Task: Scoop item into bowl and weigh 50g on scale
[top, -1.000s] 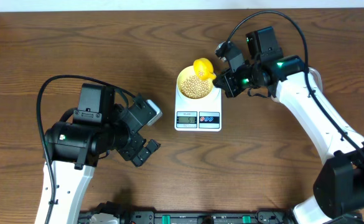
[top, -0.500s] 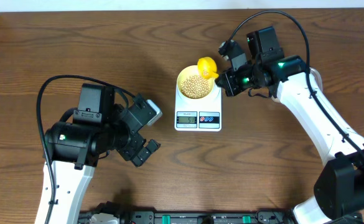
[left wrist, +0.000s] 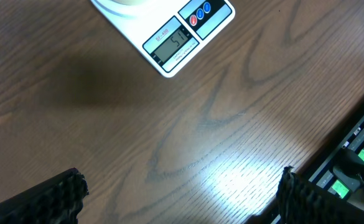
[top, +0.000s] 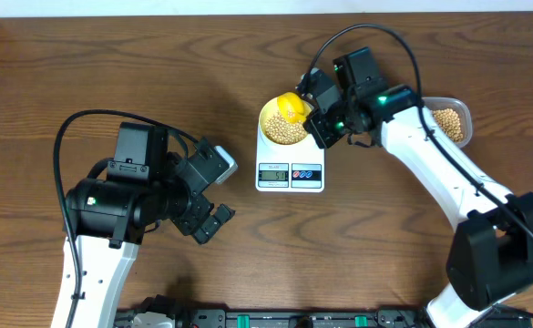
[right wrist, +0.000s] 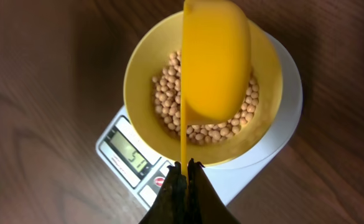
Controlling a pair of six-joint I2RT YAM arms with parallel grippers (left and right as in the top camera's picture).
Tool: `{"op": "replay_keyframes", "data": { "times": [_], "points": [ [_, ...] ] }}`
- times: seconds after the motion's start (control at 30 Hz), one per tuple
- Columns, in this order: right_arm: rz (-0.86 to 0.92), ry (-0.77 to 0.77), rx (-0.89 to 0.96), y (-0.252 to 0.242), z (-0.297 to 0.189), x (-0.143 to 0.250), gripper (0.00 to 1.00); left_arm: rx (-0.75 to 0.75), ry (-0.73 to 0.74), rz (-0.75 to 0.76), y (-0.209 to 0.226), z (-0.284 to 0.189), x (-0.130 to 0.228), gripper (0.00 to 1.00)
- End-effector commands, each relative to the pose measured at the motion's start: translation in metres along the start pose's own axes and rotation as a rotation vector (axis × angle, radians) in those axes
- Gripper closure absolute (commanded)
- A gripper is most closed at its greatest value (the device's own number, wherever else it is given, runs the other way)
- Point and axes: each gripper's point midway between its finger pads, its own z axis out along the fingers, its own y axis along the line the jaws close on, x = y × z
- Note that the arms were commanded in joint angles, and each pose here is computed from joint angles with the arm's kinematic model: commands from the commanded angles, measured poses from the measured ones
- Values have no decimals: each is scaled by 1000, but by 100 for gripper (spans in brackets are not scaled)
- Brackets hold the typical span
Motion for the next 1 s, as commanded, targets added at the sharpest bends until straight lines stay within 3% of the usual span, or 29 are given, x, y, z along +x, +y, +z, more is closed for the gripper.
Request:
{"op": "replay_keyframes", "data": {
  "times": [0.0, 0.6, 0.97],
  "points": [
    [-85, 40, 43, -1, 16, 3, 99, 4, -20, 11, -1, -4, -4, 0],
    [-238, 139, 83, 18, 44, 19, 99, 4, -20, 11, -1, -4, -4, 0],
    [-217, 94, 75, 18, 31, 8, 99, 4, -20, 11, -1, -4, -4, 0]
  ]
}}
